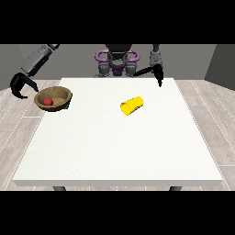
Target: Pick the cup and pour the ball into the bowl, then pick the bowl and place it on the pad
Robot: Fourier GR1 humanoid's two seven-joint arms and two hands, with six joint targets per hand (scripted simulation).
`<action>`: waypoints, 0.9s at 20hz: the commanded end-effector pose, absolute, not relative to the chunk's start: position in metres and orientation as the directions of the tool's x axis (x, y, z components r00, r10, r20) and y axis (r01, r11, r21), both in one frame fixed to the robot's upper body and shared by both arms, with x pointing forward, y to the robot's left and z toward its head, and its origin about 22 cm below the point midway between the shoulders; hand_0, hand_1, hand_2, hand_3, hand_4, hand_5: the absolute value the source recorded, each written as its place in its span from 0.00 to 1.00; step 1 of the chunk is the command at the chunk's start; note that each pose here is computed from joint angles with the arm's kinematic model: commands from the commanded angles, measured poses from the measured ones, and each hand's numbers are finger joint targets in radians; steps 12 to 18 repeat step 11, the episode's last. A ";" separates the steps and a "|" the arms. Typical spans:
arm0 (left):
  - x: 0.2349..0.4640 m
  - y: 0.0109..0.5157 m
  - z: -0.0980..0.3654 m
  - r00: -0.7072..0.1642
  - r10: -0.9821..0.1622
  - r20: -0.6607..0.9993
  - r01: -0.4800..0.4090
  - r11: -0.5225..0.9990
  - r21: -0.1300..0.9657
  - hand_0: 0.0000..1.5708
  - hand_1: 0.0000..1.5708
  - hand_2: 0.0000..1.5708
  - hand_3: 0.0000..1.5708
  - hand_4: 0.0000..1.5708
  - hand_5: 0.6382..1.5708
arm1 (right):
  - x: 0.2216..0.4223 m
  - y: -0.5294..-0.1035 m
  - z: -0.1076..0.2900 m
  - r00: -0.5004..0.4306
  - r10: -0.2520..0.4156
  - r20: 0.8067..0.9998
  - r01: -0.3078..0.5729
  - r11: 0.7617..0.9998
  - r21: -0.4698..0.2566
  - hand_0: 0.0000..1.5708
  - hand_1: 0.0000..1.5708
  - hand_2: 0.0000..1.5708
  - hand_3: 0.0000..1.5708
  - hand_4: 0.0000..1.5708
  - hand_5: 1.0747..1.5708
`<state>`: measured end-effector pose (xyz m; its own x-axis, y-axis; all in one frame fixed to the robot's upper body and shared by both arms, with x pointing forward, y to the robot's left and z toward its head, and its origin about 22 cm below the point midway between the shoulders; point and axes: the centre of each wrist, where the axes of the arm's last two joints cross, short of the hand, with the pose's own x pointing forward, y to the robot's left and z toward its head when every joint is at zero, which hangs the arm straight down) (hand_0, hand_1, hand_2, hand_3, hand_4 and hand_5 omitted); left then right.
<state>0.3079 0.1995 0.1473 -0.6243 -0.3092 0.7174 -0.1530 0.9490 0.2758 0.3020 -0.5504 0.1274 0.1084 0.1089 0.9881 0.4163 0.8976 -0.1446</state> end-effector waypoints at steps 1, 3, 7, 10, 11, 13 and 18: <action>0.304 0.197 0.153 -0.634 -0.307 0.710 -0.153 0.949 0.274 0.00 0.00 0.00 0.00 0.00 0.99 | 0.313 -0.537 0.116 0.119 0.127 0.985 0.449 0.878 -0.168 0.00 0.00 0.24 0.14 0.00 0.81; 0.305 0.204 0.140 -0.619 -0.311 0.721 -0.161 0.949 0.271 0.00 0.00 0.00 0.00 0.00 1.00 | 0.308 -0.548 0.135 0.084 0.126 0.988 0.423 0.894 -0.150 0.00 0.00 0.24 0.10 0.00 0.83; 0.296 0.194 0.152 -0.635 -0.303 0.711 -0.166 0.952 0.257 0.00 0.00 0.00 0.00 0.00 1.00 | 0.307 -0.555 0.160 0.077 0.125 0.989 0.400 0.905 -0.145 0.00 0.00 0.16 0.04 0.00 0.84; 0.303 0.199 0.122 -0.552 -0.310 0.774 -0.159 0.950 0.268 0.00 0.00 0.00 0.00 0.00 1.00 | 0.292 -0.574 0.194 0.097 0.090 0.991 0.376 0.919 -0.120 0.00 0.00 0.17 0.16 0.00 0.86; 0.307 0.199 0.108 -0.521 -0.306 0.797 -0.156 0.952 0.263 0.00 0.00 0.00 0.00 0.00 1.00 | 0.291 -0.575 0.210 0.072 0.099 0.993 0.319 0.941 -0.117 0.00 0.00 0.12 0.18 0.00 0.86; 0.307 0.199 0.108 -0.521 -0.306 0.797 -0.156 0.952 0.263 0.00 0.00 0.00 0.00 0.00 1.00 | 0.291 -0.575 0.210 0.072 0.099 0.993 0.319 0.941 -0.117 0.00 0.00 0.12 0.18 0.00 0.86; 0.307 0.199 0.108 -0.521 -0.306 0.797 -0.156 0.952 0.263 0.00 0.00 0.00 0.00 0.00 1.00 | 0.291 -0.575 0.210 0.072 0.099 0.993 0.319 0.941 -0.117 0.00 0.00 0.12 0.18 0.00 0.86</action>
